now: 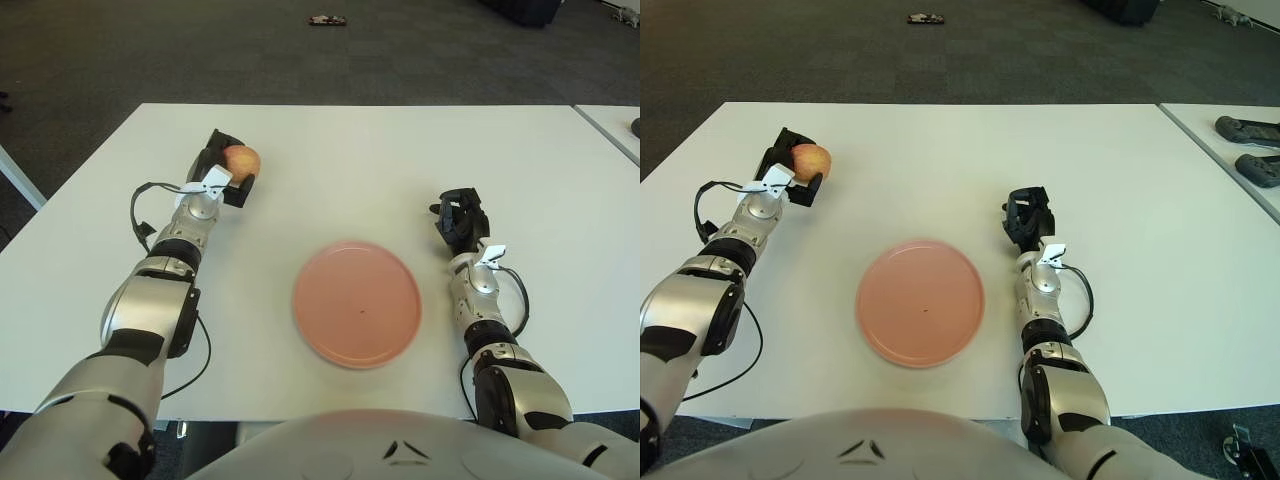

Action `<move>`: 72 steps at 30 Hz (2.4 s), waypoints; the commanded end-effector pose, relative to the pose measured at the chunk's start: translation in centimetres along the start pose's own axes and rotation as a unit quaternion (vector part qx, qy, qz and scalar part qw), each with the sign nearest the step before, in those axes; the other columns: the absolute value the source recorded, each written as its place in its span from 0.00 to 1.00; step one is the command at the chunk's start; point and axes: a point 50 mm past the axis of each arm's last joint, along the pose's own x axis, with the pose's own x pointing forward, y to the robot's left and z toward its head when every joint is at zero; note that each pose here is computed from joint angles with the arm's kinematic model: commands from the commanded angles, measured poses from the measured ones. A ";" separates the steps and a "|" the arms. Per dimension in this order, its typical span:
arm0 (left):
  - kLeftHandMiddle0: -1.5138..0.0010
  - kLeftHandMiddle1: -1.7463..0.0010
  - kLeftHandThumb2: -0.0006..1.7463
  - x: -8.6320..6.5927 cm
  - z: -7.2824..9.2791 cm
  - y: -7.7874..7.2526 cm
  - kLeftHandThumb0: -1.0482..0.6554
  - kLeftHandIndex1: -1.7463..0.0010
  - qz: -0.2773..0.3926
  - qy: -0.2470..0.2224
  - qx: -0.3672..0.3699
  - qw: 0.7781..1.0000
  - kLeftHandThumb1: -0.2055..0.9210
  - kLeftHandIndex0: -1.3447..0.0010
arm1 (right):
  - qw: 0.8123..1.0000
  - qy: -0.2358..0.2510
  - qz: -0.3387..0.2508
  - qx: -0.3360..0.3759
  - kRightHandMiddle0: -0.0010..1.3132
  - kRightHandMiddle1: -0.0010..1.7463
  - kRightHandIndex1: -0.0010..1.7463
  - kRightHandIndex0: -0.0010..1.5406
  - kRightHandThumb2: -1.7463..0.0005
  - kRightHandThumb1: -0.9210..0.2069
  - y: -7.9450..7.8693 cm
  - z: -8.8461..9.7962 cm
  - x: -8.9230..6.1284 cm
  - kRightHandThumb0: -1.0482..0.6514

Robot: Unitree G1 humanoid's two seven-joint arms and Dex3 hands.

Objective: Put the apple into the plate.

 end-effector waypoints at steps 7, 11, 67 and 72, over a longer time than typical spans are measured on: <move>0.44 0.02 0.95 1.5 4.3 1.4 0.61 0.00 0.013 -0.090 -0.055 0.994 0.19 0.54 | 0.998 0.066 -0.011 0.001 0.18 1.00 0.88 0.27 0.65 0.06 -0.3 -2.6 -1.7 0.41; 0.44 0.02 0.95 1.6 5.8 1.8 0.61 0.00 0.011 -0.130 -0.066 0.989 0.19 0.54 | 0.997 0.070 -0.013 0.004 0.18 1.00 0.88 0.27 0.65 0.06 -0.3 -2.7 -1.7 0.41; 0.41 0.07 0.95 -10.0 10.5 -5.6 0.61 0.00 -0.332 -0.323 0.003 0.886 0.16 0.52 | 0.996 0.088 -0.021 0.010 0.16 1.00 0.86 0.26 0.68 0.02 -0.2 -3.1 -1.8 0.41; 0.41 0.07 0.95 -10.3 10.5 -5.7 0.61 0.00 -0.348 -0.317 0.007 0.882 0.16 0.52 | 0.996 0.087 -0.021 0.011 0.17 1.00 0.86 0.25 0.68 0.03 -0.2 -3.1 -1.8 0.41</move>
